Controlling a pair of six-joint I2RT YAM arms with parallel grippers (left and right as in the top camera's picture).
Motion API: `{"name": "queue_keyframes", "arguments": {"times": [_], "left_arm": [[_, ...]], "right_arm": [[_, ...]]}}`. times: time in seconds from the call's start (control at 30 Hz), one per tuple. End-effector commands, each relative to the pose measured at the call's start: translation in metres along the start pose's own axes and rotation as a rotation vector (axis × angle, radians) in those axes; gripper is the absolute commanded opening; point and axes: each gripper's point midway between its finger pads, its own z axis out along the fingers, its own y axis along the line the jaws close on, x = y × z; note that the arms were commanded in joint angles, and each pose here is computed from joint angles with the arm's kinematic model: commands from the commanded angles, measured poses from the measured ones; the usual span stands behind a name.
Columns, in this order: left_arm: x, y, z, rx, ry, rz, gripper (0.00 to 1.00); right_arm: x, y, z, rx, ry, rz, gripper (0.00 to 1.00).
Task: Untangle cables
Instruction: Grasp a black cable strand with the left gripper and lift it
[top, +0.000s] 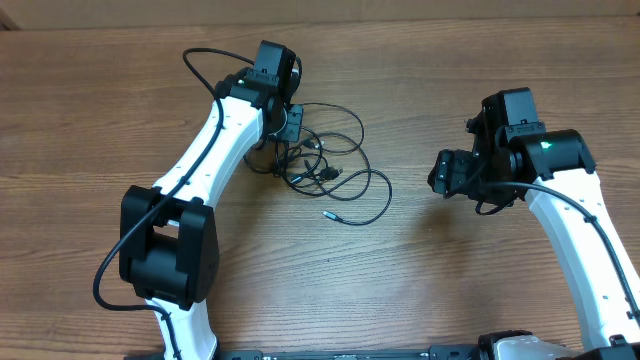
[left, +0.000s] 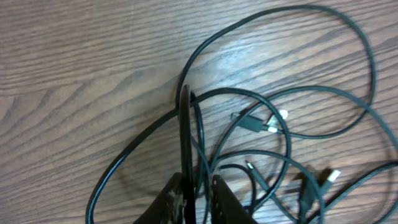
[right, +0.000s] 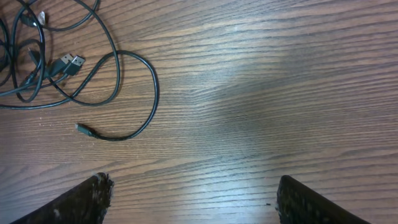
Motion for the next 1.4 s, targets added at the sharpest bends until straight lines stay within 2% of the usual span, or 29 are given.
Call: {"name": "queue_keyframes", "arguments": {"times": [0.0,0.17,0.33,0.5,0.63,0.83,0.97,1.17,1.37], "left_arm": [[-0.024,-0.011,-0.032,0.077,-0.067,-0.009,0.04],[-0.032,-0.009,-0.044,0.061,-0.081,-0.009,0.04],[-0.019,-0.003,-0.043,0.030,-0.030,-0.011,0.04],[-0.024,-0.018,-0.056,0.123,-0.052,-0.007,0.04],[-0.057,-0.030,-0.123,0.203,-0.231,0.005,0.04],[-0.081,-0.037,-0.228,0.277,-0.479,0.029,0.04],[-0.078,-0.038,-0.279,0.305,-0.593,0.043,0.04],[-0.065,-0.068,-0.345,0.517,-0.718,0.139,0.04],[-0.050,-0.096,-0.369,0.684,-0.740,0.279,0.04]], "right_arm": [[-0.003,-0.002,-0.001,0.007,-0.013,-0.001,0.84],[-0.003,-0.001,-0.001,0.006,-0.016,-0.001,0.84],[-0.003,-0.001,-0.001,0.006,-0.016,-0.001,0.84],[-0.004,-0.001,-0.001,0.005,-0.019,-0.002,0.88],[-0.010,0.020,-0.002,-0.111,-0.034,-0.015,0.93],[-0.029,0.062,-0.013,-0.338,-0.099,-0.065,0.92],[-0.038,0.081,-0.021,-0.438,-0.140,-0.101,0.92],[-0.041,0.112,-0.026,-0.527,-0.174,-0.187,0.92],[-0.046,0.147,-0.012,-0.536,-0.215,-0.288,0.91]]}}
